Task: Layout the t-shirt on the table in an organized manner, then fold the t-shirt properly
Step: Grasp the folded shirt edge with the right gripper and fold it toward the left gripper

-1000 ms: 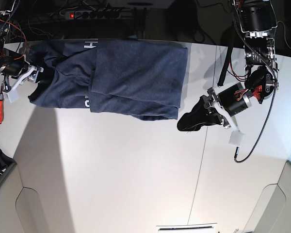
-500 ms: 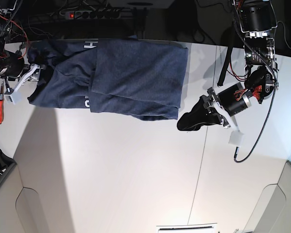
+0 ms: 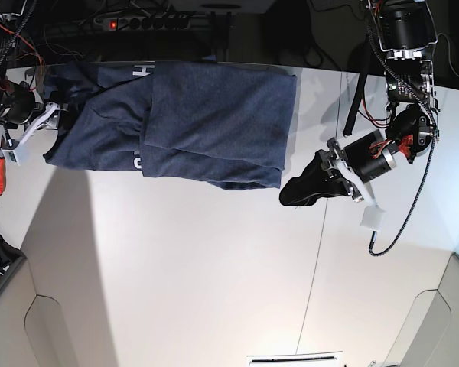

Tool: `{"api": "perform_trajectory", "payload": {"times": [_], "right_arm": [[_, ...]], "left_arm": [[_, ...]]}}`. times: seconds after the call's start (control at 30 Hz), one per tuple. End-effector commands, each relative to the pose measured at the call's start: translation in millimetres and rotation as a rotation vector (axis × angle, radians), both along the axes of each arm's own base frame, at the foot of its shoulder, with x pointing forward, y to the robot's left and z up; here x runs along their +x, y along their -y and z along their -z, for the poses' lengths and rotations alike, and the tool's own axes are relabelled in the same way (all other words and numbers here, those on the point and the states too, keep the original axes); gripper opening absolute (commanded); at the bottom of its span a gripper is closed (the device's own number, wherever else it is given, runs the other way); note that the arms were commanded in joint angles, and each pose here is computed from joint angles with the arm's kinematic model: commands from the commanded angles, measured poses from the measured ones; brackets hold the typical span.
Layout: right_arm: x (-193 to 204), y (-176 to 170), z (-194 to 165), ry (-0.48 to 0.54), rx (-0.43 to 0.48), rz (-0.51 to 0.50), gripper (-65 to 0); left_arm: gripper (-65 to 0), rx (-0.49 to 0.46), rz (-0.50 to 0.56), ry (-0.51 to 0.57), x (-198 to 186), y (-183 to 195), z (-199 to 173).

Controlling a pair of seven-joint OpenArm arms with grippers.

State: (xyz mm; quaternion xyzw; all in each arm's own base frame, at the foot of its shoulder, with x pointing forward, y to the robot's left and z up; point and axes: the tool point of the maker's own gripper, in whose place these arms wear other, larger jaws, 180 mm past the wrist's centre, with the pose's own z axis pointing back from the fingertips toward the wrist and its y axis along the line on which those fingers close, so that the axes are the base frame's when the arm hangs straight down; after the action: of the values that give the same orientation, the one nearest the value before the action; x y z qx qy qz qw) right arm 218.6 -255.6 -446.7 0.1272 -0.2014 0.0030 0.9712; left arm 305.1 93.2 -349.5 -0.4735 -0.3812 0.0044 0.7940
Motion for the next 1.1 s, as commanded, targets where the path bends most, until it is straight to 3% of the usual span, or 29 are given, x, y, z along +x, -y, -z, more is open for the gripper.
{"api": "perform_trajectory", "payload": {"times": [0.0,0.33,0.4,0.53,0.57,0.63,0.83,1.07], "right_arm": [[8.8,1.9,-8.6,0.039,0.008,0.004,-24.3],[8.8,-16.3,-7.2,0.039,0.055,-0.044,-26.1],[8.0,-18.2,-6.3,0.034,0.056,-0.050,-34.9],[8.1,-18.1,-6.3,0.034,0.056,-0.050,-62.6],[8.1,-18.1,-6.3,0.034,0.056,-0.049,-65.0],[8.8,-18.0,-6.7,0.038,0.056,-0.048,-65.0],[14.8,-25.1,-12.7,0.065,0.106,-0.039,-65.0],[25.8,-47.1,-38.5,0.136,0.209,-0.076,-65.0]], "left_arm": [[-40.1,-0.019,-0.011,0.057,8.7,-2.1,-16.1],[-40.1,-0.019,-0.011,0.058,8.9,-2.1,-16.3],[-40.1,-0.022,-0.018,0.062,9.8,-3.0,-17.2],[-40.1,-0.025,-0.090,0.082,15.9,-22.7,-21.8],[-40.1,-0.013,-0.114,0.082,16.8,-31.2,-21.1],[-41.8,0.028,-0.154,0.070,16.2,-48.2,-15.9],[-65.0,0.146,-0.226,-0.021,-8.5,-92.5,11.1],[-65.0,0.335,-0.216,-0.150,-46.5,-113.0,55.8]]}}
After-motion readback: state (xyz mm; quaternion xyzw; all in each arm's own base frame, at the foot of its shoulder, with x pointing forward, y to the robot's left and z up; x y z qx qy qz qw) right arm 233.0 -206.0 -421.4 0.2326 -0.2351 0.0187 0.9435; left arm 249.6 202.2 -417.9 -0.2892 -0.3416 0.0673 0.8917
